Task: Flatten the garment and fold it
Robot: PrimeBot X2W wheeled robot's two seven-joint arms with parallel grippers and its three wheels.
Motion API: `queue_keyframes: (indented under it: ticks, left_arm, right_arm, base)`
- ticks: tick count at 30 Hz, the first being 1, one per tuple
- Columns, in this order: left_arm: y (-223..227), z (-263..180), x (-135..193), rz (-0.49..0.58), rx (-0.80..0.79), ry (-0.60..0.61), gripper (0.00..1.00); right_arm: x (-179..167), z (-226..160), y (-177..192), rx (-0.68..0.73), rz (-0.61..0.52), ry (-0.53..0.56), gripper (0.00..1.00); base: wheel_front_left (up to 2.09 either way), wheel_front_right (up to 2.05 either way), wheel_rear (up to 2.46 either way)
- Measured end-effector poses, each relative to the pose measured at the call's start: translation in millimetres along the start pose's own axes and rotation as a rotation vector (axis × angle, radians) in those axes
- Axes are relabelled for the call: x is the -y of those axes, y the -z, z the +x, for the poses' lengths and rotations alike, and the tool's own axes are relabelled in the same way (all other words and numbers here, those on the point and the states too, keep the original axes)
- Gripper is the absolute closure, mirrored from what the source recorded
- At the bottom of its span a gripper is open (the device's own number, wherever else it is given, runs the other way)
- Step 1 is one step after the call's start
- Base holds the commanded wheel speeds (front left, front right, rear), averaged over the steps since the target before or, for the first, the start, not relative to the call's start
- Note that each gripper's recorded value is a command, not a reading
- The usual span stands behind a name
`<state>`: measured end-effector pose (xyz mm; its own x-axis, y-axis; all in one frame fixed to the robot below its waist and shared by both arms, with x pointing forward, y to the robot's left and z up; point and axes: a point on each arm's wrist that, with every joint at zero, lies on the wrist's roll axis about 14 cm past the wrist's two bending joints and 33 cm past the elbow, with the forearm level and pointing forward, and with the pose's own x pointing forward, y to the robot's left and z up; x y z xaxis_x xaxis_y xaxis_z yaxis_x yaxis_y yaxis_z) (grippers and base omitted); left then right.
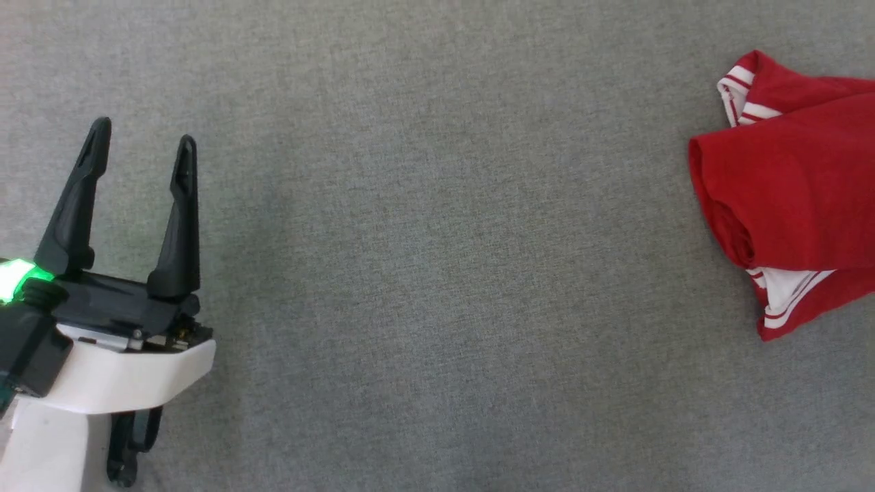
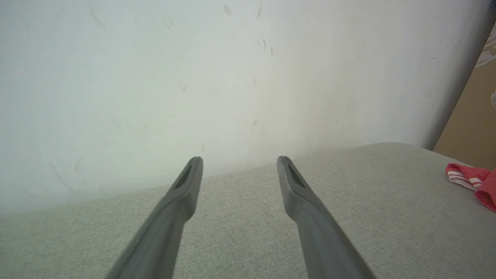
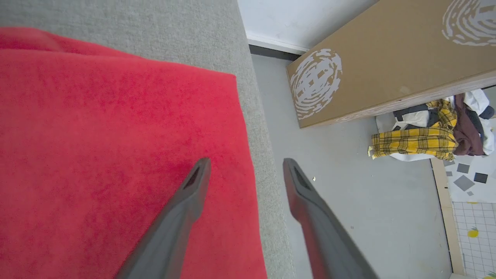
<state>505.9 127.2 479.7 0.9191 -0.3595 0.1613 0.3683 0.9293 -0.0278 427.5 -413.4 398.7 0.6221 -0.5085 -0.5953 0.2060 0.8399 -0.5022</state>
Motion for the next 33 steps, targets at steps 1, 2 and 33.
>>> queue_keyframes:
  ticks: [1, 2, 33]
  left_arm:
    - [-4, 0, 1, -0.005, 0.010, -0.001, 0.00]
    - [-7, 0, 1, -0.010, 0.017, -0.008, 0.00]
    - [-75, -105, 2, -0.027, 0.041, -0.270, 0.00]
  right_arm:
    - [2, -1, -1, 0.004, 0.005, 0.003, 0.00]
    - [3, -3, -3, 0.014, 0.009, 0.005, 0.00]
    - [-69, -172, -105, 0.856, 0.472, -0.293, 0.00]
  base:
    - [0.00, 0.00, 0.00]
    - [0.00, 0.00, 0.00]
    - [0.00, 0.00, 0.00]
